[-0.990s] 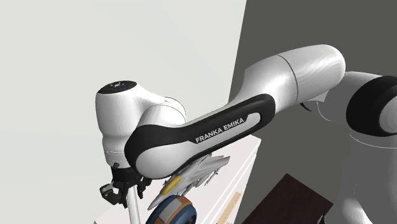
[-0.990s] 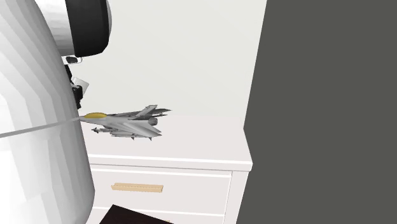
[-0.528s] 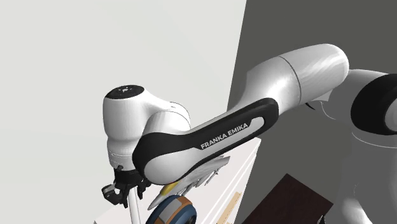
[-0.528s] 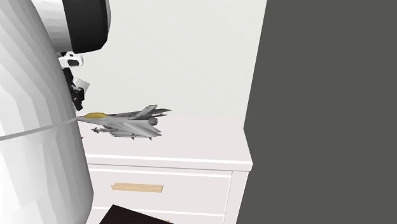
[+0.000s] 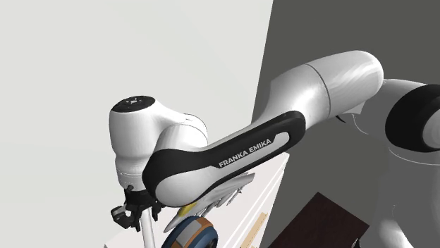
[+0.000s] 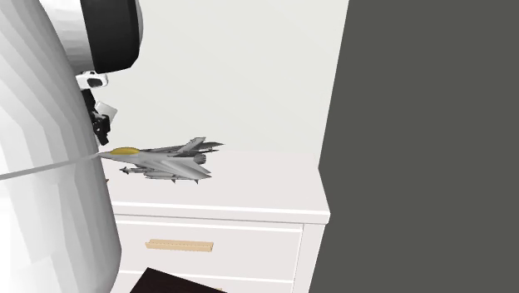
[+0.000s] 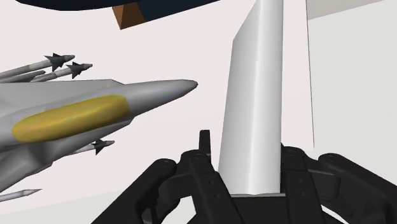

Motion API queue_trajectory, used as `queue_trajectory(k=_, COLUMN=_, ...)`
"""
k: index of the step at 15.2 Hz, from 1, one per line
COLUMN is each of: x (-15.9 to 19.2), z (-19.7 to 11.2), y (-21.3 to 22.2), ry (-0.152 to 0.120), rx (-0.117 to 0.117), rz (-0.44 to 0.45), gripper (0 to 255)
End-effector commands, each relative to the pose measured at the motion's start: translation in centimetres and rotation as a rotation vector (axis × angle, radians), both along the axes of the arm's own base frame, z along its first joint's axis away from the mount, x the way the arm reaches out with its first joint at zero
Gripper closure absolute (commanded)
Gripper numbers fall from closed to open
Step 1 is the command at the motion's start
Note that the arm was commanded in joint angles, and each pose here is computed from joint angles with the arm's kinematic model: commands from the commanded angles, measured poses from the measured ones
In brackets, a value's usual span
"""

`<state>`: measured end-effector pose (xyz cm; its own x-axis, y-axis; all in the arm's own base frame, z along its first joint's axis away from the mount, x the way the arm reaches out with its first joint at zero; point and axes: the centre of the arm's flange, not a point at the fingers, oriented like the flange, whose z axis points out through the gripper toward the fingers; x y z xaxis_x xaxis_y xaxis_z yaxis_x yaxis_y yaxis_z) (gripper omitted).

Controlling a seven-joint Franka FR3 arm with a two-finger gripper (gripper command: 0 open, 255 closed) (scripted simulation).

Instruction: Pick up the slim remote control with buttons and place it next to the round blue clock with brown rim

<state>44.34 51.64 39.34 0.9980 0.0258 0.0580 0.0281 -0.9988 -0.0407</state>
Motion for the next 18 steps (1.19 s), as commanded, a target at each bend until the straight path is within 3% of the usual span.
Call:
queue_trajectory(k=1, x=-0.1, z=-5.2, y=-0.2, ry=0.059, rx=-0.022, rz=0.007, gripper=255)
queue_trajectory(k=2, x=-0.8, z=-5.1, y=-0.7, ry=0.058, rx=-0.022, rz=0.007, gripper=0)
queue_trajectory(k=5, x=1.2, z=-5.9, y=-2.1, ry=0.059, rx=-0.021, rz=0.007, gripper=0)
queue_trajectory(k=7, x=-0.1, z=-5.2, y=-0.2, ry=0.059, rx=-0.022, rz=0.007, gripper=0)
queue_trajectory(k=11, x=-0.1, z=-0.2, y=-0.3, ry=0.059, rx=-0.022, rz=0.007, gripper=0)
queue_trajectory(k=18, x=-0.1, z=-0.2, y=-0.3, ry=0.059, rx=-0.022, rz=0.007, gripper=0)
